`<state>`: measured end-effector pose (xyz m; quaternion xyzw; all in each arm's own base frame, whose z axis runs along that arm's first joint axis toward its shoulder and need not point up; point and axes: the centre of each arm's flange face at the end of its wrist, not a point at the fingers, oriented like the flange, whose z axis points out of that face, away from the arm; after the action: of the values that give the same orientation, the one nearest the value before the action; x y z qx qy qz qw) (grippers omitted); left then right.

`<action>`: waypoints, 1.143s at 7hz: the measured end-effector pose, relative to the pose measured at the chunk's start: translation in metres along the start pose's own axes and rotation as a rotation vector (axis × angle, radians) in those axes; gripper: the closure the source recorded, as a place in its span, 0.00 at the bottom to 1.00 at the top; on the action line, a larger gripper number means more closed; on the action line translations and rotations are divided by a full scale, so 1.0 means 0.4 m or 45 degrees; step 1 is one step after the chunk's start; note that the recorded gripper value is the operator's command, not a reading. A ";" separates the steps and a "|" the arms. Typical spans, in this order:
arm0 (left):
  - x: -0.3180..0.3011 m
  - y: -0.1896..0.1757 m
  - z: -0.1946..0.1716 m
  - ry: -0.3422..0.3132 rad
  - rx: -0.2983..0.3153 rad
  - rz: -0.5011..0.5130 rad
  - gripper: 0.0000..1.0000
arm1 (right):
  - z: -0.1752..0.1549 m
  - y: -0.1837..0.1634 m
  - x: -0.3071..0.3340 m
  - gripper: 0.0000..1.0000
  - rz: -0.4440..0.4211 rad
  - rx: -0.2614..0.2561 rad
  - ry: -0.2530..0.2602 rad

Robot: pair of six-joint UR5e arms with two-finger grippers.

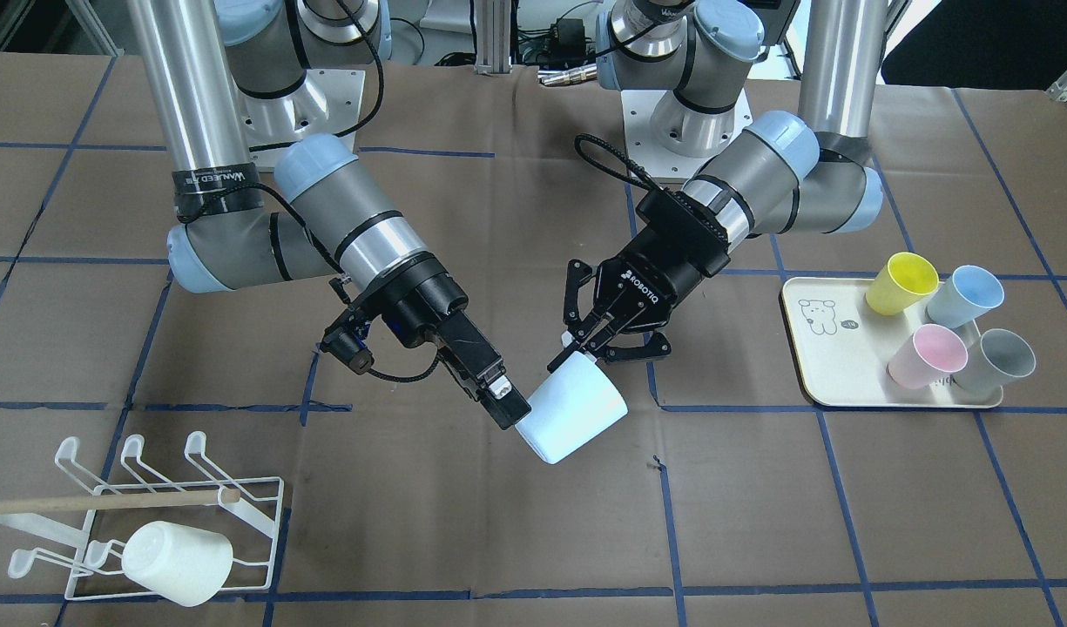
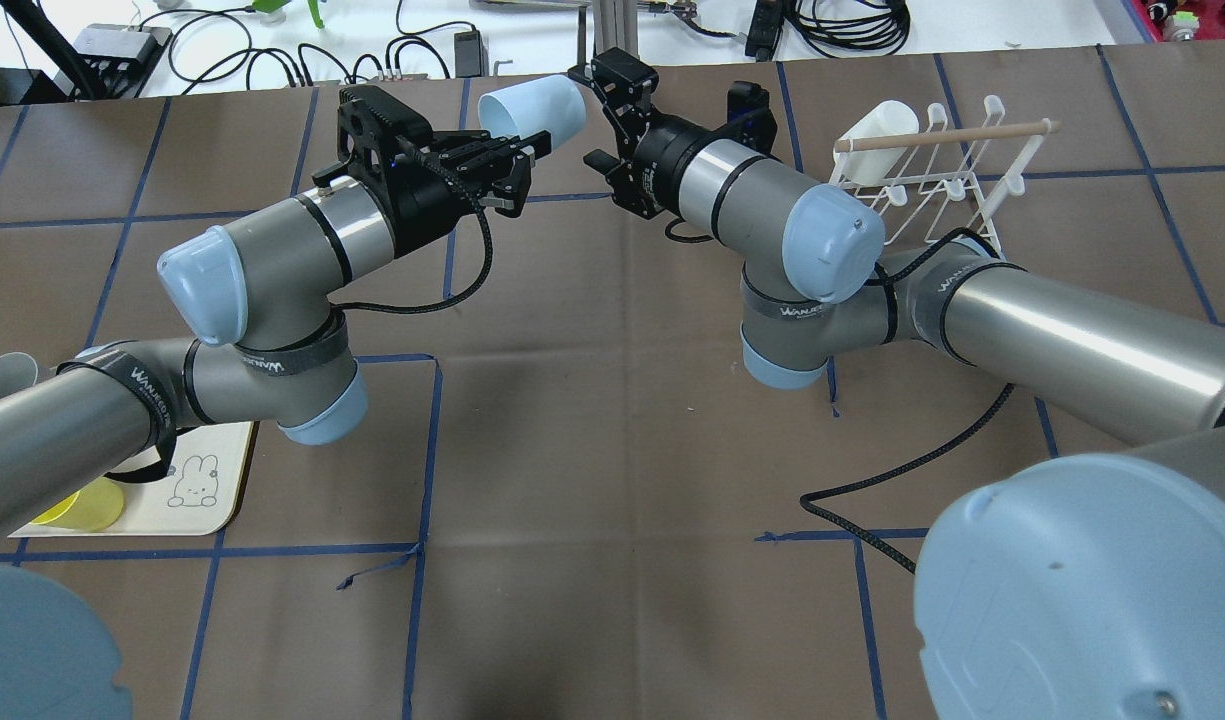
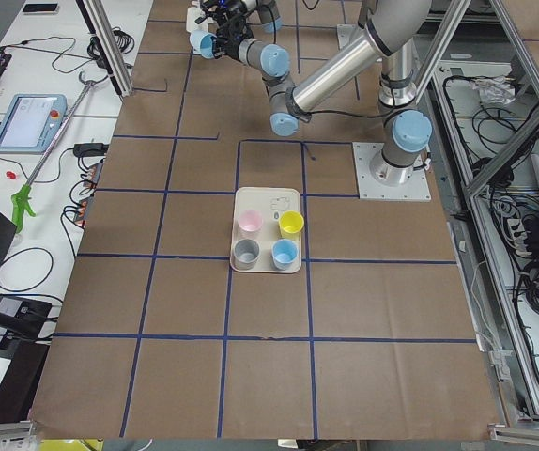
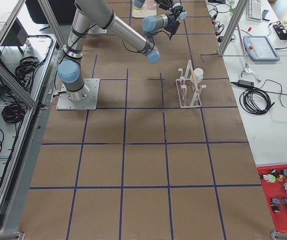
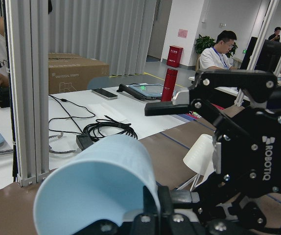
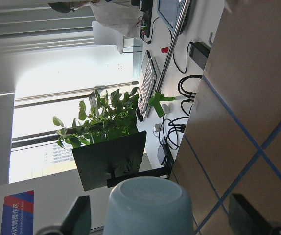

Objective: Transfer IKEA cup to right arm and place on rack

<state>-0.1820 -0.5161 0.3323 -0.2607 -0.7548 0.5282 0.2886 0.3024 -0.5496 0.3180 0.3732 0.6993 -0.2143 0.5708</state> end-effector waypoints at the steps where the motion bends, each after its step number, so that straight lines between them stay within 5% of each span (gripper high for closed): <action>1: 0.001 -0.001 -0.001 0.000 0.001 0.000 1.00 | 0.007 0.011 -0.009 0.00 -0.004 -0.006 -0.008; 8: 0.002 0.000 0.000 0.001 -0.001 -0.002 0.99 | 0.055 0.041 -0.007 0.01 -0.007 -0.039 -0.002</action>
<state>-0.1826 -0.5157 0.3324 -0.2605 -0.7551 0.5275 0.2893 0.3292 -0.5560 0.3170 0.3624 0.7031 -0.2052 0.5764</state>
